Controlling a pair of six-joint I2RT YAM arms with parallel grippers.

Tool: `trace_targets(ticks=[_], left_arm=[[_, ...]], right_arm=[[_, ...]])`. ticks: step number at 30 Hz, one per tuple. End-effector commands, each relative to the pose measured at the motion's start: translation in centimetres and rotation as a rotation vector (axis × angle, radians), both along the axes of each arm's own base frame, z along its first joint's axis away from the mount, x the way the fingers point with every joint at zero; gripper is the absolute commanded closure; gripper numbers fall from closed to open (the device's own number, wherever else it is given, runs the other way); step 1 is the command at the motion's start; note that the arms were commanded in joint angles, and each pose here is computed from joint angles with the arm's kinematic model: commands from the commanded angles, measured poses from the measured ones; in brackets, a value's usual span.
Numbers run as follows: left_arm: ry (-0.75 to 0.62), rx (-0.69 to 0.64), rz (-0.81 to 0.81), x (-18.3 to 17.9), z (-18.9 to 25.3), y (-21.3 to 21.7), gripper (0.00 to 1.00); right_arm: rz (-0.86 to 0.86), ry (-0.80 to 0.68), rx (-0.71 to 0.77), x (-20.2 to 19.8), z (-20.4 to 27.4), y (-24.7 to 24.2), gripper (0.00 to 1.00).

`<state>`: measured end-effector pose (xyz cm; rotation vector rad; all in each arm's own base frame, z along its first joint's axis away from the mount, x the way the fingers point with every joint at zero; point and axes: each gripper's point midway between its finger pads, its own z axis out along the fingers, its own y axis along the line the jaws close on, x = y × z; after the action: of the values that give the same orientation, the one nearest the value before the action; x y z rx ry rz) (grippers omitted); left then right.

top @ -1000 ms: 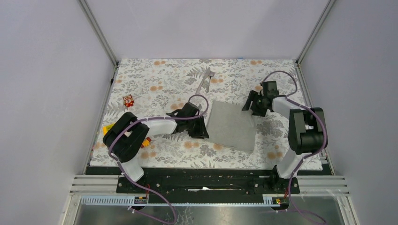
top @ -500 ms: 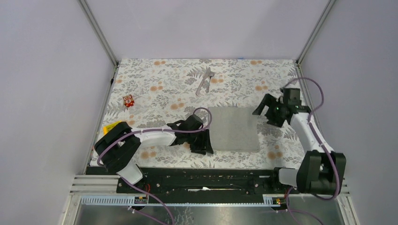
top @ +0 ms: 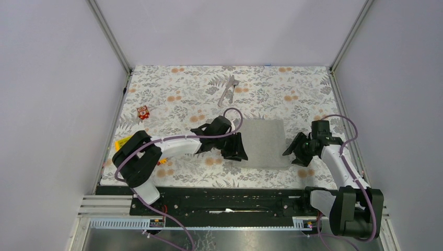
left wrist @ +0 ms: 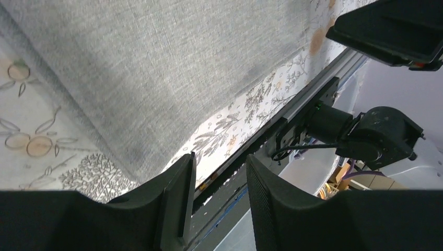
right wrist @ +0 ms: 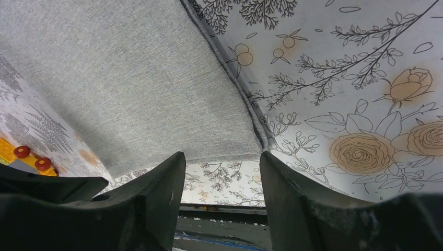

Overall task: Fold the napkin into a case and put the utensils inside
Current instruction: Rotate the square-folded napkin at the center of the board, then pick up the top corner of the square-folded napkin from the center of the board.

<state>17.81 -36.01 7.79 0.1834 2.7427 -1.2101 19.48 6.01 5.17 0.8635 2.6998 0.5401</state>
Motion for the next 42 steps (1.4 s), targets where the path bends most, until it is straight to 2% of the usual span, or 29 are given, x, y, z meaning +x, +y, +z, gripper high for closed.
trace_targets(ticks=[1, 7, 15, 30, 42], left_arm=[[-0.027, -0.081, -0.002, 1.8, 1.3, -1.8, 0.55], [-0.006, -0.029, 0.005, 1.8, -0.6, -0.5, 0.55], [0.028, -0.015, 0.01, 0.4, -1.6, 0.8, 0.55], [0.035, 0.02, 0.016, 0.0, -3.1, 1.7, 0.55], [0.042, 0.025, 0.016, -0.1, -3.5, 1.7, 0.55]], right_arm=[[-0.019, 0.026, -0.02, -0.5, -0.6, -0.3, 0.39], [-0.017, 0.04, -0.013, -0.5, -1.0, -0.2, 0.44], [-0.006, 0.071, -0.005, -0.7, -1.6, 0.0, 0.4], [0.041, 0.106, 0.012, -1.0, -2.6, 1.1, 0.42], [0.015, 0.045, -0.047, -0.9, -1.1, 0.3, 0.4]])
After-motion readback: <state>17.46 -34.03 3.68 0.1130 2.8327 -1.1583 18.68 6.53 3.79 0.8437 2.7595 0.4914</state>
